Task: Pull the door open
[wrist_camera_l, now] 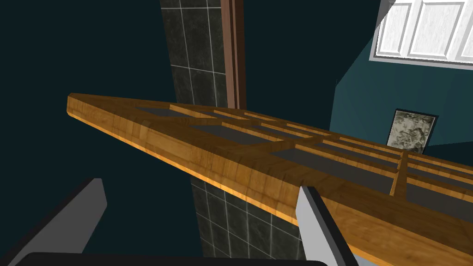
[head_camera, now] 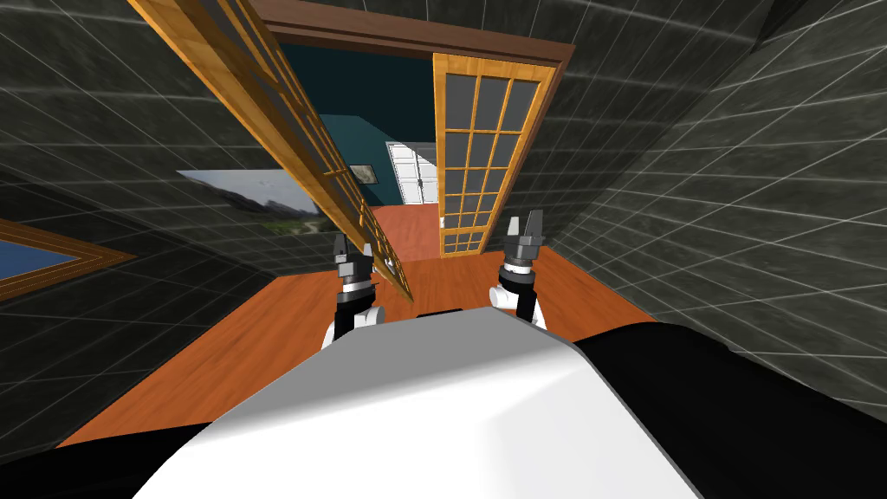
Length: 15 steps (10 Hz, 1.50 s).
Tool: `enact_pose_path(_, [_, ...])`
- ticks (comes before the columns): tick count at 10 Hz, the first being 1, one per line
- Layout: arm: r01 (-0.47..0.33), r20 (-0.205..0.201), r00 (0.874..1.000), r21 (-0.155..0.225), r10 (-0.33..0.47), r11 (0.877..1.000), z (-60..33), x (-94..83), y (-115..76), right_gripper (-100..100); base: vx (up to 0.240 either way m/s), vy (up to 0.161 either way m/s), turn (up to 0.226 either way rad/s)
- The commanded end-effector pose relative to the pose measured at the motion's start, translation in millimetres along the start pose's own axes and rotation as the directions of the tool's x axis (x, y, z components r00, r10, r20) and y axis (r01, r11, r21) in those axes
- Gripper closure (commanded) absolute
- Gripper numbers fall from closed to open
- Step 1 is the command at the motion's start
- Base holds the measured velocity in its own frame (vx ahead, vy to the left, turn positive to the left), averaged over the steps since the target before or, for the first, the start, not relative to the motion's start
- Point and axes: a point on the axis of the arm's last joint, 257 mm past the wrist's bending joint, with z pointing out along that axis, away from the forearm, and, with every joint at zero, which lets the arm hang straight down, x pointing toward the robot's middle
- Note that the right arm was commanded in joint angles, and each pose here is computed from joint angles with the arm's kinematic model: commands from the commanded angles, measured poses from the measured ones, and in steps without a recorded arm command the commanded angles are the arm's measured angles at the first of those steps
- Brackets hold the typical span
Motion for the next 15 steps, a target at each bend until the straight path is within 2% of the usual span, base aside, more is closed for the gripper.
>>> enact_pose_path(1, [-0.044, -0.002, 0.999, 0.013, 0.044, 0.999, -2.7, 3.2, -9.2, -100, 0.037, -0.034, 0.023])
enact_pose_path(6, [-0.185, 0.005, 0.983, 0.060, 0.185, 0.981, -12.8, 14.0, -39.4, -100, 0.100, -0.094, 0.036])
enact_pose_path(11, [-0.328, 0.026, 0.945, 0.111, 0.327, 0.938, -25.3, 26.2, -71.2, -100, 0.080, -0.059, 0.035])
enact_pose_path(13, [-0.377, 0.038, 0.926, 0.129, 0.376, 0.917, -30.4, 31.0, -82.7, -100, 0.071, -0.058, 0.038])
enact_pose_path(15, [-0.432, 0.053, 0.902, 0.148, 0.429, 0.890, -36.5, 36.4, -95.7, -100, 0.084, -0.050, 0.035])
